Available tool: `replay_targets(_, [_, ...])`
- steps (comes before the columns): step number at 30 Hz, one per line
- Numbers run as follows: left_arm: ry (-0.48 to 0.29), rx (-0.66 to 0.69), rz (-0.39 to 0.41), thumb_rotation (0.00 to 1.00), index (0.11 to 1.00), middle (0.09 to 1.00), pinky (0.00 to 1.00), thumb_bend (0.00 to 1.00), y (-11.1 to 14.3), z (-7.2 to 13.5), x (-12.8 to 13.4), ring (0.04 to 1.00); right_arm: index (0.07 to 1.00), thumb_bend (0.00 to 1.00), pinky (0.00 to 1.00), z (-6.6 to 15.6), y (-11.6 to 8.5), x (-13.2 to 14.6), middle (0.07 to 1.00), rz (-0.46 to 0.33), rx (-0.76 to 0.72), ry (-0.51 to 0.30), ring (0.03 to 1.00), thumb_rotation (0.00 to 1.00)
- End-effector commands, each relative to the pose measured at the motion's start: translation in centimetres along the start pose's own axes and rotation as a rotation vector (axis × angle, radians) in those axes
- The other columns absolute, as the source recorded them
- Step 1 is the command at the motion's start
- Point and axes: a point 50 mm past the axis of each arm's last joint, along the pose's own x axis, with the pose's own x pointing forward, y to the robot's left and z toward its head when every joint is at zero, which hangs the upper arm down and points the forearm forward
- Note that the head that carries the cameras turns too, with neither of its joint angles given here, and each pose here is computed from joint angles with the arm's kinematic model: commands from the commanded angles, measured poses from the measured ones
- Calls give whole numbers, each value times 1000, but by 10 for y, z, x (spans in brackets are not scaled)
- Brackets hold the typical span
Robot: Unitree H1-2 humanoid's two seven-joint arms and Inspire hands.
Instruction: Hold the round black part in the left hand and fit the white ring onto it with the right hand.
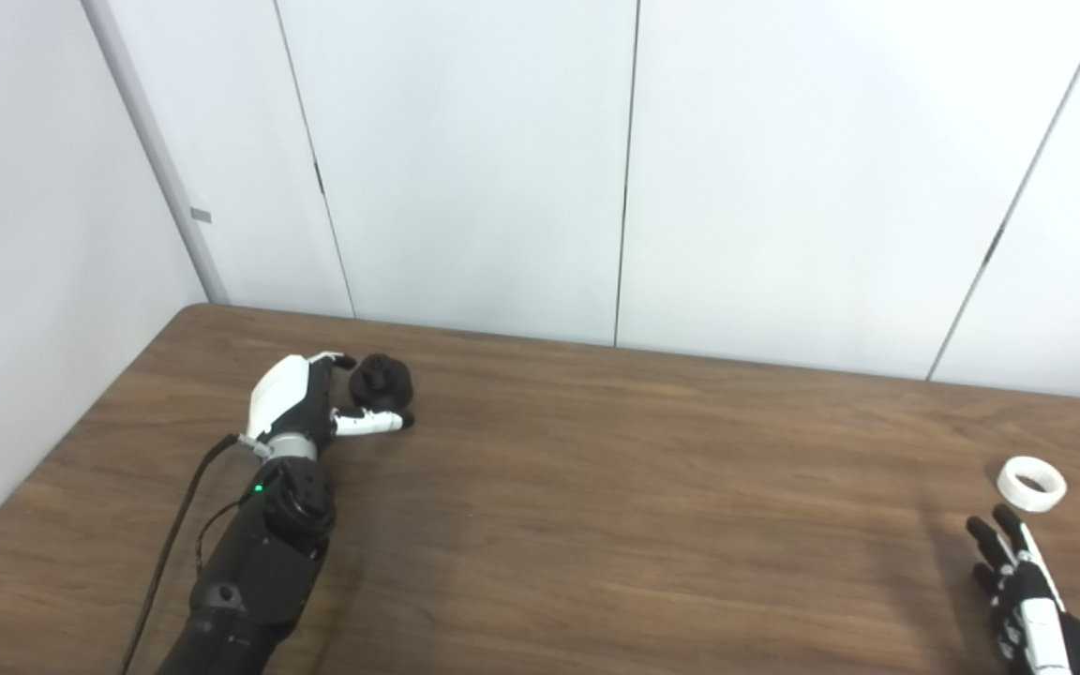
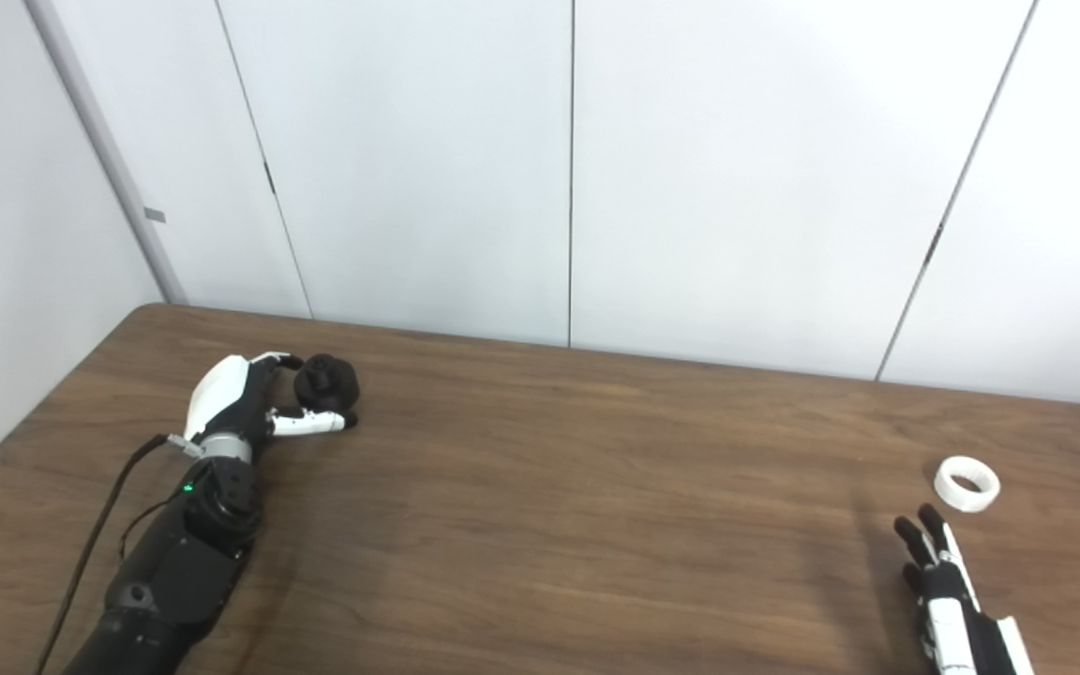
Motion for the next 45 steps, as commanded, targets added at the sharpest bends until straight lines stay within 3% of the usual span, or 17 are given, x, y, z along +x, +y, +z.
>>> replay_targets(1, [-63,-4,71,253,787,909,1000,994,24,20,15,969,1000,521,1000,-23,7,-14,946,-16,23,82,1000,1000])
replay_targets(22, [-56,21,67,236,723,888,1000,947,23,19,12,948,1000,500,1000,-21,7,-16,944,-11,17,84,1000,1000])
replay_targets(45, [-81,-7,65,217,748,880,1000,967,23,35,17,946,1000,476,1000,-21,9,-17,935,-10,13,90,992,1000])
